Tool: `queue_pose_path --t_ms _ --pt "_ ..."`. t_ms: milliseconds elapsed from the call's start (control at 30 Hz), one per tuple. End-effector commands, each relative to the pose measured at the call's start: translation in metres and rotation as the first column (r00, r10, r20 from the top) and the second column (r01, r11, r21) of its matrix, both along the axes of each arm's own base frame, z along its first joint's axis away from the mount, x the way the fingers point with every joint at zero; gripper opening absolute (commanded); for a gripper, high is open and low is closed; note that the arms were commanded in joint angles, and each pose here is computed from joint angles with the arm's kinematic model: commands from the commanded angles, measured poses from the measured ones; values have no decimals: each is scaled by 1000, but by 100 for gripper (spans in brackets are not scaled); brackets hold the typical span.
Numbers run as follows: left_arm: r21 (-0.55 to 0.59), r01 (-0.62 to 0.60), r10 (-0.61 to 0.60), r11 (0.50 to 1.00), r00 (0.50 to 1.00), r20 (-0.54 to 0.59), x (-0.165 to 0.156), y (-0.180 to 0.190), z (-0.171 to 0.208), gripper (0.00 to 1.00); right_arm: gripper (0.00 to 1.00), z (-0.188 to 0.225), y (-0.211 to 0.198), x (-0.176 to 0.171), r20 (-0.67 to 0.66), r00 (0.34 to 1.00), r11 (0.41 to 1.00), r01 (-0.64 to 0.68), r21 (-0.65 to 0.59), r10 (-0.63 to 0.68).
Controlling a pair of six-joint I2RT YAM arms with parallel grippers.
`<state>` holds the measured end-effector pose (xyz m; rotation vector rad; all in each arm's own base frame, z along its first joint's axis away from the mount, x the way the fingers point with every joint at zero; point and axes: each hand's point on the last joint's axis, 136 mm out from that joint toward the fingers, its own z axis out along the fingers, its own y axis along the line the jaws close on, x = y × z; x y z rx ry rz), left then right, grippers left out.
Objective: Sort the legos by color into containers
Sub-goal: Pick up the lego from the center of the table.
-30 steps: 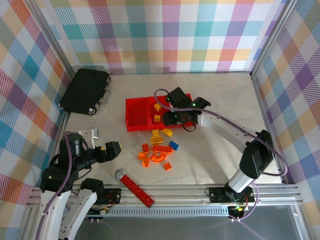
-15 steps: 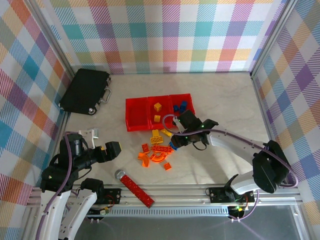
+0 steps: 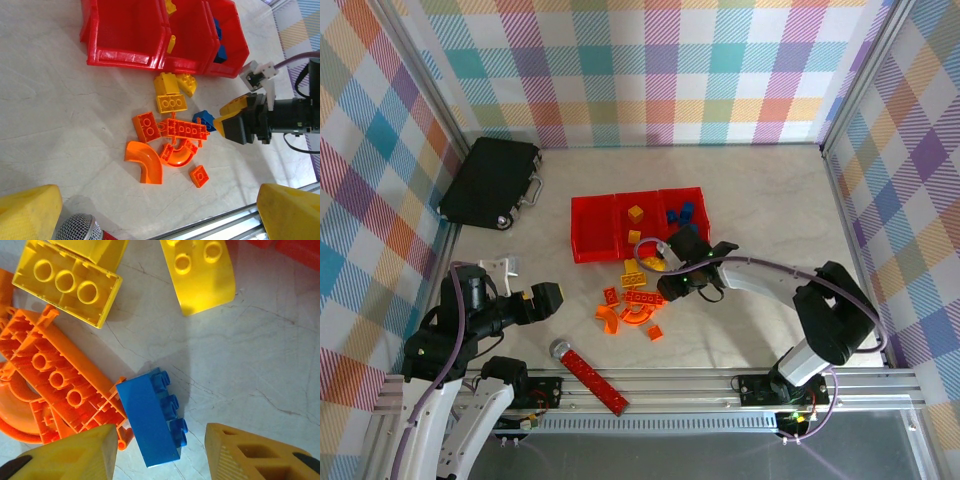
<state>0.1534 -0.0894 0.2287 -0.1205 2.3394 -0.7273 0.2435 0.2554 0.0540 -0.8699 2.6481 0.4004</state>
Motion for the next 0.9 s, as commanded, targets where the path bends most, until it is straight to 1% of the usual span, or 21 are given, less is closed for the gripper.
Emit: queue_pose_path --t_ms 0,200,400,667,867 --pt "-14 27 -27 1000 1000 -12 -1 -5 -3 100 50 5 11 3 6 999 999 -37 31 37" --pt "-18 33 -33 999 999 -9 -1 -6 -2 100 49 1 15 3 -10 999 998 -46 36 46" --pt "-36 75 -76 997 997 -27 -3 -13 -4 100 44 -9 16 6 -34 999 999 -43 -2 43" --pt "-47 103 -105 994 993 -50 -3 -18 -7 100 35 -20 7 10 -45 999 997 -11 -78 8" --pt "-44 101 -103 994 993 -51 -3 -18 -7 100 28 -18 2 12 -29 999 995 10 -100 -13"
